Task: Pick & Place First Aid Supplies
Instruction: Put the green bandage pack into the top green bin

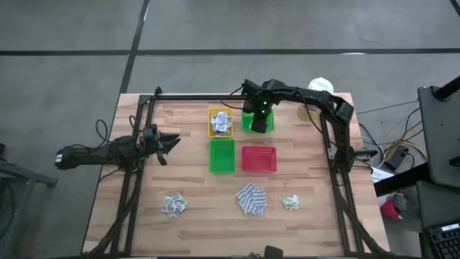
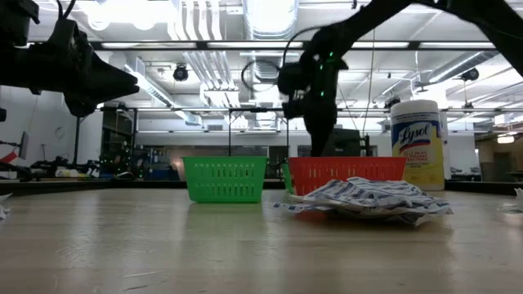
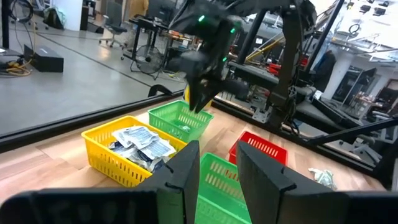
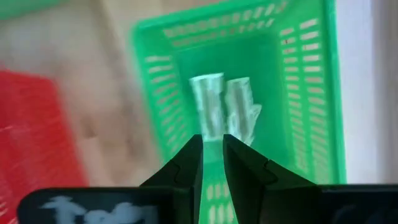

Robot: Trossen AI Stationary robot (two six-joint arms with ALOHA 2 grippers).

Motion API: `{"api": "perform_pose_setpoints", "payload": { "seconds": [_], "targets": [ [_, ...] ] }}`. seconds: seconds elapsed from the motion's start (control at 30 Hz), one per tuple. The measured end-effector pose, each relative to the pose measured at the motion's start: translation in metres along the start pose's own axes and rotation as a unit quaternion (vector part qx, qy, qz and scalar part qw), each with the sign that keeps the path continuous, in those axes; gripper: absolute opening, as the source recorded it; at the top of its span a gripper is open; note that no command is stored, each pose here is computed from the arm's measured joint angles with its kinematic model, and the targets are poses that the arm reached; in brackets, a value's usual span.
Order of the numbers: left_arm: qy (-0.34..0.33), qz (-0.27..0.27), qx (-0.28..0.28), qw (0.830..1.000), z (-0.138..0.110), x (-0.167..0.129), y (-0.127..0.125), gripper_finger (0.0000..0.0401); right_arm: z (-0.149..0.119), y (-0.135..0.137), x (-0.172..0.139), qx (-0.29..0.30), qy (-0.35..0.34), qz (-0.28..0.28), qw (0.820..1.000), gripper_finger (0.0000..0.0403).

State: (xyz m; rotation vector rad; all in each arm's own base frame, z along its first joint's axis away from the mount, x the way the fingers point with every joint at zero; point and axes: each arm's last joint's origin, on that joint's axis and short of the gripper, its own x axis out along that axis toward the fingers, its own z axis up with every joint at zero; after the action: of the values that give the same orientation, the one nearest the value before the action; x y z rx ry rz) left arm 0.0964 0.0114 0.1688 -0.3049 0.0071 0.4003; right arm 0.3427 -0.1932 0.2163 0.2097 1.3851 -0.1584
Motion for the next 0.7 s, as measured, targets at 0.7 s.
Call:
{"api": "perform_pose_setpoints", "payload": {
  "seconds": [0.7],
  "targets": [
    [0.000,0.000,0.001,1.000,0.000,0.000,0.000,0.0108,-0.127,0.146,-0.100,0.123,0.045,0.029,0.991,0.0061]
  ]
}}
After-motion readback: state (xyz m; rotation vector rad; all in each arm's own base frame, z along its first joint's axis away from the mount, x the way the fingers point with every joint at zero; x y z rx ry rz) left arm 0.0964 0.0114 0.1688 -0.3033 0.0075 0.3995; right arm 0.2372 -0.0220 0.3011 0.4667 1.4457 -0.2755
